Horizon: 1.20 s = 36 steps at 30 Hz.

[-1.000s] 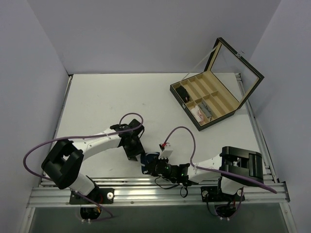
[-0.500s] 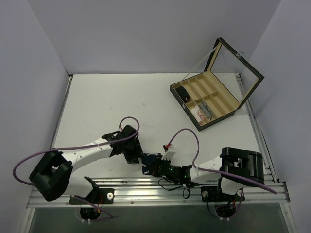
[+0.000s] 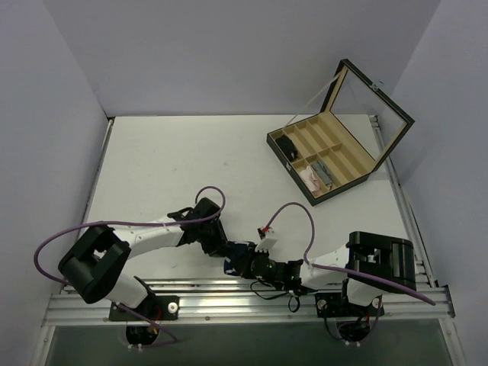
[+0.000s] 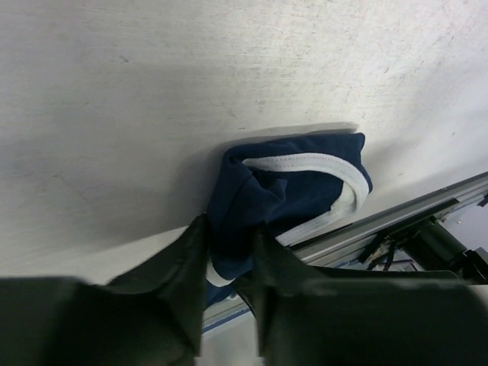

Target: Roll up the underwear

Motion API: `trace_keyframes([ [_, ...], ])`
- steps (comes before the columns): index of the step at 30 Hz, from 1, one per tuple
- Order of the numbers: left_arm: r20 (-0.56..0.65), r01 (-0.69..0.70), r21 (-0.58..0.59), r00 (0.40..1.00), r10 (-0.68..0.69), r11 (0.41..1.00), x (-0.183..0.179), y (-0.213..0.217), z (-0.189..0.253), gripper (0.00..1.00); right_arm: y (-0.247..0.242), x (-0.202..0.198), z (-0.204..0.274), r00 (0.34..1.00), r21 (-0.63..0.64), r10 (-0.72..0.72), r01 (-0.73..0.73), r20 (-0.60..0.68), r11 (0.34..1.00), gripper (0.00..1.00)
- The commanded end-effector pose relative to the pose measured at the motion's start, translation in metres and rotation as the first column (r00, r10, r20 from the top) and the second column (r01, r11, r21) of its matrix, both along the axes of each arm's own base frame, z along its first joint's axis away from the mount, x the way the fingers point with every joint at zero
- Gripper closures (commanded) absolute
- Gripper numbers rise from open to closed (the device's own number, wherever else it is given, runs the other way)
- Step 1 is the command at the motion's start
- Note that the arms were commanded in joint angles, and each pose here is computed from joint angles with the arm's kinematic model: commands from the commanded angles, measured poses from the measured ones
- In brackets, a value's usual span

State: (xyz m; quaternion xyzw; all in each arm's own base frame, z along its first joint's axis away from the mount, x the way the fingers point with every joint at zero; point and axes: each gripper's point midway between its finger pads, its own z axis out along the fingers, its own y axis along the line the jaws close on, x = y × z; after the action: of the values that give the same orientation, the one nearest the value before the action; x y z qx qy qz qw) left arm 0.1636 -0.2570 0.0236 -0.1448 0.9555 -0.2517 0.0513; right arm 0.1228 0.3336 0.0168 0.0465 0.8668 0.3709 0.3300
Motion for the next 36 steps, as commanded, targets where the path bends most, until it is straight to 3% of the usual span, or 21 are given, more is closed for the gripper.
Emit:
trace_keyframes([
  [1,0.019,0.053,-0.063,0.998,-0.051,0.997,0.005,-0.019,0.005,0.75,-0.086,-0.029,-0.083,0.992,-0.416,0.052,-0.095,-0.113,0.904,1.0],
  [2,0.018,0.055,-0.059,0.998,-0.054,0.997,0.008,-0.023,0.007,0.89,-0.088,-0.028,-0.083,0.992,-0.423,0.054,-0.097,-0.112,0.901,1.0],
  [4,-0.011,0.053,-0.006,0.999,-0.053,0.999,0.005,-0.018,0.005,0.97,-0.088,-0.025,-0.079,0.993,-0.44,0.062,-0.101,-0.103,0.892,1.0],
  [6,0.009,0.022,0.085,1.0,-0.023,0.996,0.017,-0.013,0.007,0.98,-0.085,-0.019,-0.072,0.994,-0.459,0.074,-0.102,-0.078,0.883,0.95],
  [8,-0.052,0.002,0.236,0.999,0.011,0.972,0.008,0.011,0.002,0.98,-0.074,-0.01,-0.054,0.994,-0.478,0.109,-0.111,-0.031,0.871,0.89],
  [9,-0.012,-0.032,0.294,0.999,0.037,0.955,0.021,0.015,0.011,0.98,-0.069,-0.006,-0.046,0.993,-0.476,0.12,-0.113,-0.015,0.872,0.81],
  [10,-0.045,-0.03,0.379,0.998,0.051,0.925,0.01,0.029,0.012,0.98,-0.057,-0.001,-0.033,0.988,-0.466,0.153,-0.129,0.012,0.875,0.77],
  [15,-0.089,-0.019,0.516,0.993,0.076,0.856,0.002,0.034,0.015,0.98,-0.037,0.011,0.013,0.977,-0.434,0.185,-0.122,0.106,0.893,0.66],
  [21,-0.122,0.011,0.59,0.99,0.075,0.807,-0.006,0.012,0.01,0.98,-0.028,0.012,0.043,0.973,-0.359,0.17,-0.105,0.157,0.928,0.61],
  [28,-0.126,0.012,0.605,0.989,0.081,0.796,-0.001,-0.006,0.01,0.98,-0.001,-0.002,0.058,0.972,-0.256,0.158,-0.11,0.174,0.96,0.55],
  [36,-0.133,0.0,0.619,0.986,0.104,0.786,-0.001,-0.011,0.011,0.98,0.004,0.005,0.038,0.983,-0.344,0.1,-0.042,0.153,0.938,0.54],
])
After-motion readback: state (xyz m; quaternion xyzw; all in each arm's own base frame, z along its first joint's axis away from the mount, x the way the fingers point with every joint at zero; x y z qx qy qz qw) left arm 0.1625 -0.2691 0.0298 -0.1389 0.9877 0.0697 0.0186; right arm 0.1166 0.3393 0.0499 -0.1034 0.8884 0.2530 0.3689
